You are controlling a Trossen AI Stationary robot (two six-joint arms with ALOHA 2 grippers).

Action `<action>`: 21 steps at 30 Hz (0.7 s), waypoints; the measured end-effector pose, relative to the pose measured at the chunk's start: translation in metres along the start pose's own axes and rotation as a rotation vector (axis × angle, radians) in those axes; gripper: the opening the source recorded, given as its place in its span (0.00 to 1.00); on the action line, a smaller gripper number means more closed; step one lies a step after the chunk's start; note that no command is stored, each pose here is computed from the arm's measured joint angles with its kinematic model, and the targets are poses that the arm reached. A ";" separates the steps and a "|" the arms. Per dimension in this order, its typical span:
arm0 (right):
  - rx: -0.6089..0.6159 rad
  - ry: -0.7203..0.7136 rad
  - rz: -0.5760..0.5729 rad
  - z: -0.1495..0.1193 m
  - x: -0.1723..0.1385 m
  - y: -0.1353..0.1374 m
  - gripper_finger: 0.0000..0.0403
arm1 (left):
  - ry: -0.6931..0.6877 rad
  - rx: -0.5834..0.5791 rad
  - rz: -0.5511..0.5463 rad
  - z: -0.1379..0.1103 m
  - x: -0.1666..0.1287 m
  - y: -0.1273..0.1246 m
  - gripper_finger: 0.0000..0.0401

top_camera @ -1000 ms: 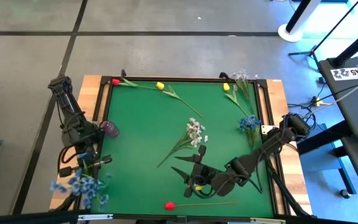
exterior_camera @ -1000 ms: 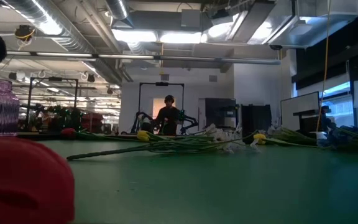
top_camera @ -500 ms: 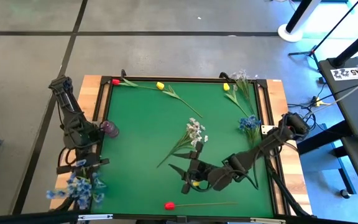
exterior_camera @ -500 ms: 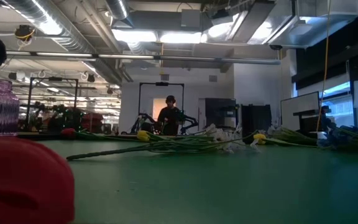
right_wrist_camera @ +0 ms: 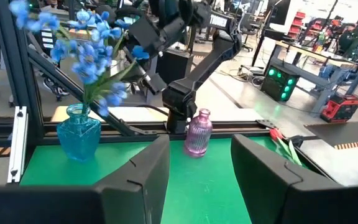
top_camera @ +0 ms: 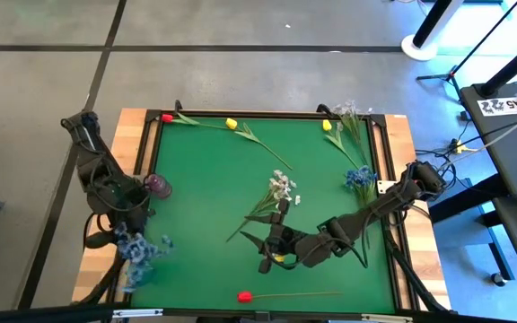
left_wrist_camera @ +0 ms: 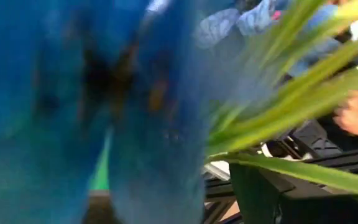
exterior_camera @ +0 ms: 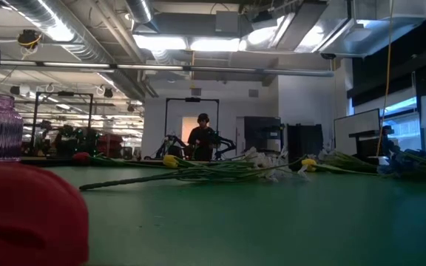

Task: Sort flowers into vase by color
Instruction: Put the bottom blue flowers into the blue vase

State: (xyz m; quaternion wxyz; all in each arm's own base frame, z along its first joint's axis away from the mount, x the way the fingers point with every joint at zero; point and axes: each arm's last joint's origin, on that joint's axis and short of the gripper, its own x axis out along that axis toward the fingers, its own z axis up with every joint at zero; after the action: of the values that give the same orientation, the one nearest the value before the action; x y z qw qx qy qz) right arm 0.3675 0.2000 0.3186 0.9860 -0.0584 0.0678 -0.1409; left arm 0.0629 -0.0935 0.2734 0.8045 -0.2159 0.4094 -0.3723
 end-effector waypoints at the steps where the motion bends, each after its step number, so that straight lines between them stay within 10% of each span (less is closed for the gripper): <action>1: 0.000 0.000 0.001 0.000 0.000 0.000 0.42 | 0.002 -0.016 0.004 0.001 0.000 -0.001 0.31; 13: -0.009 0.005 0.011 -0.001 -0.004 0.004 0.42 | 0.101 -0.192 0.001 -0.001 0.011 -0.003 0.31; 21: -0.020 0.011 0.010 -0.002 -0.004 0.004 0.42 | 0.044 -0.073 0.013 -0.001 0.006 -0.003 0.31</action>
State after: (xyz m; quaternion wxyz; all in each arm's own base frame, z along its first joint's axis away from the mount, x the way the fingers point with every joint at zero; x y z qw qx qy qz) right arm 0.3647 0.2043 0.3169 0.9856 -0.0670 0.0749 -0.1358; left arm 0.0635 -0.1001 0.2715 0.7893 -0.2343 0.4416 -0.3565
